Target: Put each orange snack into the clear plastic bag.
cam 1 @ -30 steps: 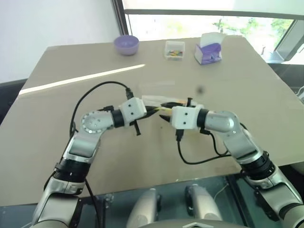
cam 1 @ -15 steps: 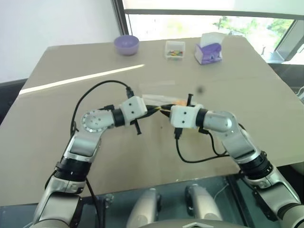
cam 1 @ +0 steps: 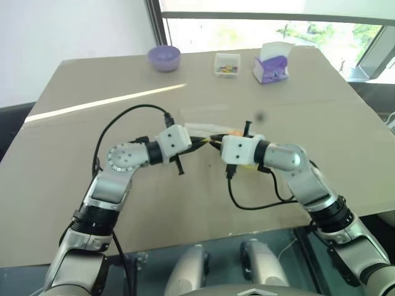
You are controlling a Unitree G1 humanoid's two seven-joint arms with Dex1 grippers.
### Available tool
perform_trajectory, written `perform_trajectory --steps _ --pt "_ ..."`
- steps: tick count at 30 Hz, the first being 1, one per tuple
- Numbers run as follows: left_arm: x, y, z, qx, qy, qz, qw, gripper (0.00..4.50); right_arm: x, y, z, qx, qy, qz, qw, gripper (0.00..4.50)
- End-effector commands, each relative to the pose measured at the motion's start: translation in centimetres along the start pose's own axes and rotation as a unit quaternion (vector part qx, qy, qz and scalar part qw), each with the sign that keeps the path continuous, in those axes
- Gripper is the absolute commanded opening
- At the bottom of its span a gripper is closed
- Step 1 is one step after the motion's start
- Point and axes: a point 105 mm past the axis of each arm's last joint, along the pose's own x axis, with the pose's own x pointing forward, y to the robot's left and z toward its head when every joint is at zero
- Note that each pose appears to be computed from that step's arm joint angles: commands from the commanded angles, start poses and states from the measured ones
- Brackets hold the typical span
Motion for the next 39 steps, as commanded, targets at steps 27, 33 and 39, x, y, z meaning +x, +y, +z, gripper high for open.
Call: perform_trajectory --steps 27,33,39 --pt "-0.1 0.4 1.4 0.021 -0.025 0.007 0.999 0.0 -0.4 -0.7 0.5 0.009 0.001 -0.021 1.0 0.16" --pt "-0.3 0.7 1.0 0.019 -0.018 0.018 0.999 0.0 -1.0 -0.8 -0.5 0.011 0.02 -0.028 0.999 0.16" --pt "-0.9 1.3 0.1 0.012 -0.002 0.034 0.999 0.0 -2.5 -0.9 -2.4 0.017 0.058 -0.038 0.997 0.16"
